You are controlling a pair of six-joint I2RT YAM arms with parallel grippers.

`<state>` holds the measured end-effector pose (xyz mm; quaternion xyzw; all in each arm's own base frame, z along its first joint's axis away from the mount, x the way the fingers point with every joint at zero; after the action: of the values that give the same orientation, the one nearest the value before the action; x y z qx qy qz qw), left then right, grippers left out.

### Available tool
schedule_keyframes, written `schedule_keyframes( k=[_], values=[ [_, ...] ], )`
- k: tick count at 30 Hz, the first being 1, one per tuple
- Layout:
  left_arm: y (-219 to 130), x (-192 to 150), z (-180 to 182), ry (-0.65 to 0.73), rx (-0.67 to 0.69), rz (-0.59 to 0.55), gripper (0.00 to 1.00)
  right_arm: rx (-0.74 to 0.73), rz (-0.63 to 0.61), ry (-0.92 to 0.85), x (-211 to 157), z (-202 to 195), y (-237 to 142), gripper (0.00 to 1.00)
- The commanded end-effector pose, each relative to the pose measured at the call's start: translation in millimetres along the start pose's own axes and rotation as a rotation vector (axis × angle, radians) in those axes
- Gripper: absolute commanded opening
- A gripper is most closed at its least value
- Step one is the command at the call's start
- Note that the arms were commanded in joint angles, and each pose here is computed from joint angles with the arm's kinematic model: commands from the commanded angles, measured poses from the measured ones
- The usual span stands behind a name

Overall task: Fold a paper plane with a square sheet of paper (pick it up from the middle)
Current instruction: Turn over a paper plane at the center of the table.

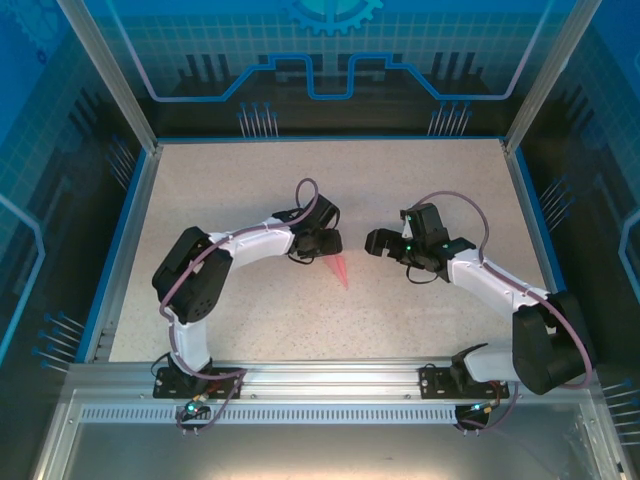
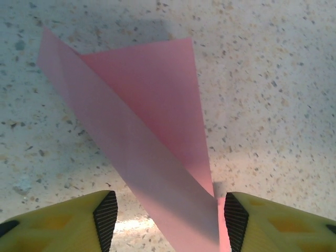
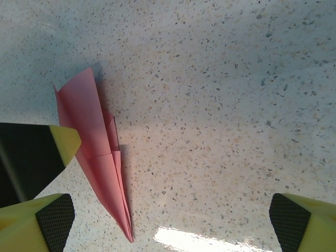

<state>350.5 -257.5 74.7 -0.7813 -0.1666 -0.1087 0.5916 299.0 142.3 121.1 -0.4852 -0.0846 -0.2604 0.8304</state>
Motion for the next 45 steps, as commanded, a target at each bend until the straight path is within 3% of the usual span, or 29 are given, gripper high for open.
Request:
schedule_keyframes(
  k=[1, 12, 15, 24, 29, 35, 39, 45],
  values=[
    [-6.7, -0.3, 5.9, 0.005, 0.065, -0.009, 0.54, -0.030, -0.008, 0.028, 2.2, -9.8, -0.1, 0.99],
    [-40.4, 1.6, 7.2, -0.038, -0.011, -0.109, 0.08, -0.013, 0.032, 0.024, -4.7, -4.9, -2.2, 0.98],
    [-54.7, 2.7, 4.7, -0.040, -0.059, -0.140, 0.00, -0.004, 0.041, 0.001, -7.1, 1.4, -4.3, 0.97],
    [-117.5, 11.3, -14.1, 0.089, -0.271, -0.277, 0.00, 0.053, 0.015, -0.053, 2.2, 32.3, -11.3, 0.96],
    [-128.2, 18.9, -15.1, 0.083, -0.463, -0.258, 0.00, 0.114, -0.037, -0.033, 13.0, 47.4, -16.3, 0.96],
    [-114.5, 22.4, -11.0, 0.006, -0.648, -0.191, 0.00, 0.153, -0.072, -0.024, 17.1, 59.6, -22.7, 0.96],
    [-91.5, 10.2, -10.7, -0.014, -0.694, -0.122, 0.00, 0.124, -0.058, -0.057, 7.8, 63.5, -20.4, 0.95],
    [-62.3, -8.4, 2.4, -0.027, -0.675, -0.067, 0.00, 0.029, -0.012, -0.120, -23.0, 67.7, -13.9, 0.77]
  ],
)
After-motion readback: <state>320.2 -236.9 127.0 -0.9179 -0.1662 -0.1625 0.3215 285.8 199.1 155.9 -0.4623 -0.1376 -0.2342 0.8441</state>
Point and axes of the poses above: each hand's point on the last joint's axis, 136 mm out from that joint toward the fingers, its own y axis out along the fingers, its own z axis along the line the jaws close on, x = y × z, the point moved 3 cm from there along -y, back along the fingers, and after that the axes turned 5 degrees about y, right-handed, at the moved point
